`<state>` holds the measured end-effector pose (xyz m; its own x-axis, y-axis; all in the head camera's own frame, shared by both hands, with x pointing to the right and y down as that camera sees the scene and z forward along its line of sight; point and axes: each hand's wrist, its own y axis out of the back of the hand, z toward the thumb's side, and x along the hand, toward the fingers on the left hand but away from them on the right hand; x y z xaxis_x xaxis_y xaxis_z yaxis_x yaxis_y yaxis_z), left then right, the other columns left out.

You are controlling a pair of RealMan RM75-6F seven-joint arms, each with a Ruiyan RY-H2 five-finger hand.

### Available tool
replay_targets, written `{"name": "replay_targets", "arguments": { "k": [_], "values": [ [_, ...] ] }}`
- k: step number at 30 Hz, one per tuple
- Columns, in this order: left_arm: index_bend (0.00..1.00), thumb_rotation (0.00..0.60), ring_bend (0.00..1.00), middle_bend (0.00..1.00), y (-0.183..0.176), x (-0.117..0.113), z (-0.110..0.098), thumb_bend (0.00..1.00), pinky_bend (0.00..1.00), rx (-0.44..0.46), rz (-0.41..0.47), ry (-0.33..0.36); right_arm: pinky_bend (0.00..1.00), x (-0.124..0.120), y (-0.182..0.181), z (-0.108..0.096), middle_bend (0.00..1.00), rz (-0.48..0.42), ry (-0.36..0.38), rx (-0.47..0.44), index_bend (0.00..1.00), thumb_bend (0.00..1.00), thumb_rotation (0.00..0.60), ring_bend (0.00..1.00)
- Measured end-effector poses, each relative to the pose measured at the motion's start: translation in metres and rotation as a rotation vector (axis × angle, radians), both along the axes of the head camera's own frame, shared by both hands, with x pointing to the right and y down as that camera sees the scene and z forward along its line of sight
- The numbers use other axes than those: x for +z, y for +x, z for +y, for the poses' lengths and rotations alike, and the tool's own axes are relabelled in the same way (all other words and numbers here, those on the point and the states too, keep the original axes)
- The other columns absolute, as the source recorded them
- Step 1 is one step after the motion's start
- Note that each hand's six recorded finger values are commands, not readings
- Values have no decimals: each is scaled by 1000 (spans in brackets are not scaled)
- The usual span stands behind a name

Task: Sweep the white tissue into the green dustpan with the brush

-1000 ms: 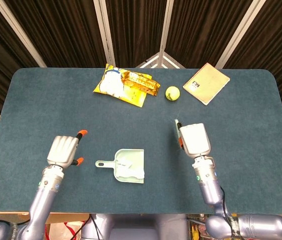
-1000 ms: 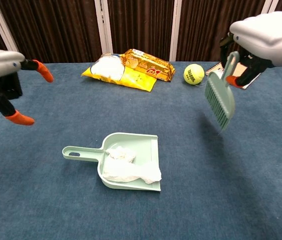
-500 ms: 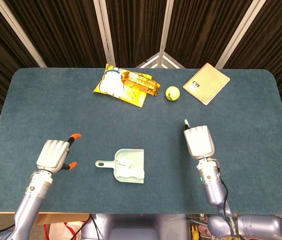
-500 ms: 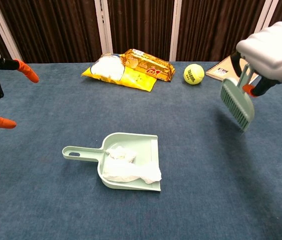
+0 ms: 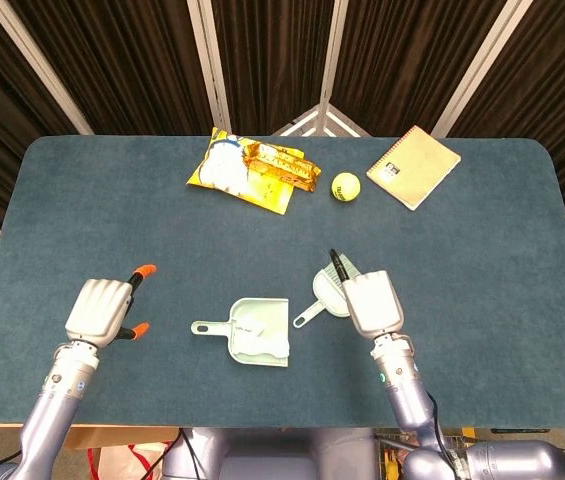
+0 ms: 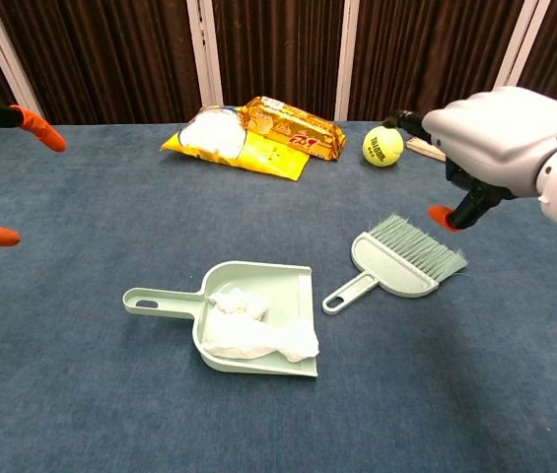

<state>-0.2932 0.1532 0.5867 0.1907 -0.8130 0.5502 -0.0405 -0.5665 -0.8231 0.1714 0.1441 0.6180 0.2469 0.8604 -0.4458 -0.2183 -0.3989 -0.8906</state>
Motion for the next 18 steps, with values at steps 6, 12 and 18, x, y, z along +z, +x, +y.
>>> {"name": "replay_targets", "arguments": {
  "k": [6,12,18],
  "values": [
    [19,600,271,171,-9,-9,5,0,384,-2,8,15,400,-13,9,2,376,-14,6,-2,0,369,600,324],
    [0,600,0,0,-24,-20,18,0,28,30,9,50,105,-19,44,15,2,-8,-21,-3,0,346,600,0],
    [0,600,0,0,-55,-29,45,0,0,49,-6,88,71,-25,90,35,0,-55,-59,48,0,343,600,0]
  ]
}}
